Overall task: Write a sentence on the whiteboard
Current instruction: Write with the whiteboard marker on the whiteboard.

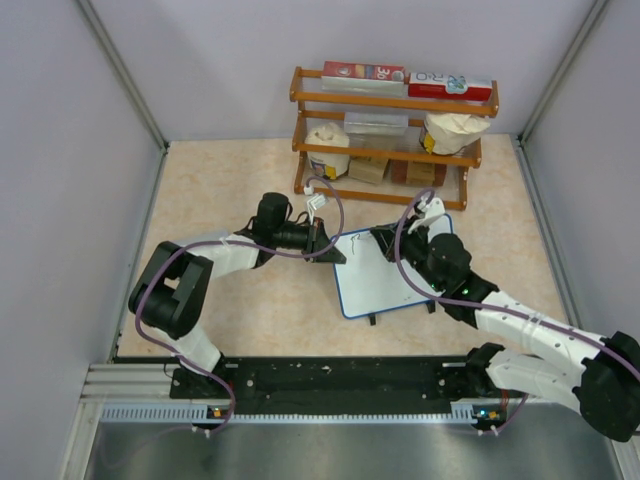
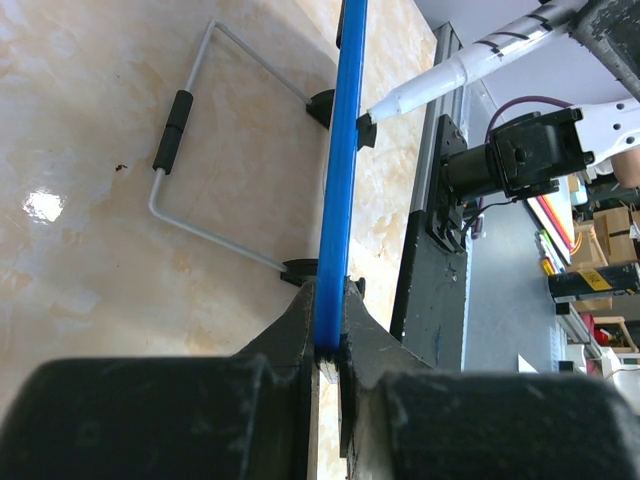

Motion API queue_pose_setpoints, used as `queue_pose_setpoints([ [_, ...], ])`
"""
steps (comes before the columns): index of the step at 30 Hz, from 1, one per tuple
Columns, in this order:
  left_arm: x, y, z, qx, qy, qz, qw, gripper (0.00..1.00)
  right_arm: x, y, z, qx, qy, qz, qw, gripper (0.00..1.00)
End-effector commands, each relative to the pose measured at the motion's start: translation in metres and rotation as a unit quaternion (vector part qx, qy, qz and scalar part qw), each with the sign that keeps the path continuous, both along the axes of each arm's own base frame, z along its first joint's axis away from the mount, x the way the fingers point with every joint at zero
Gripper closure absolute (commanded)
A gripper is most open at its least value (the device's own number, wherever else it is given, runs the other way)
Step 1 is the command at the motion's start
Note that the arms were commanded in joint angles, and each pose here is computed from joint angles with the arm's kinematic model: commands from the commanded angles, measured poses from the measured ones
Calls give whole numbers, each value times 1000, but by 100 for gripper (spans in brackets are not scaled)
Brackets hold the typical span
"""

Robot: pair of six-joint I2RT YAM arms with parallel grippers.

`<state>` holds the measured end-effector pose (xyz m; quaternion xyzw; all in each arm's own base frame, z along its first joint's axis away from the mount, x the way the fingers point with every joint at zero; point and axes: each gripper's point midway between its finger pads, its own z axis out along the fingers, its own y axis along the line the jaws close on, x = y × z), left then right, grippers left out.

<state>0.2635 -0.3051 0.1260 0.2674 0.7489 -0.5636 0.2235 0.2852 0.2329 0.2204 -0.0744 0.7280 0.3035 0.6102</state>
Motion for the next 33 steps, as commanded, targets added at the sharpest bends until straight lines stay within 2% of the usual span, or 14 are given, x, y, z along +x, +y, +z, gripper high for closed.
queue_pose_setpoints([
  [1,7,5,-29,48,-22,19,998,100,-3,4,-2,2,0,19,1000,100],
  [12,7,5,-29,48,-22,19,998,100,-5,15,-7,9,7,43,999,100],
  [25,8,6,-30,49,-22,20,998,100,-4,-6,-17,-13,20,-3,1000,100],
  [33,7,5,-31,50,-20,19,998,100,-10,-10,-23,-20,23,2,1000,100],
])
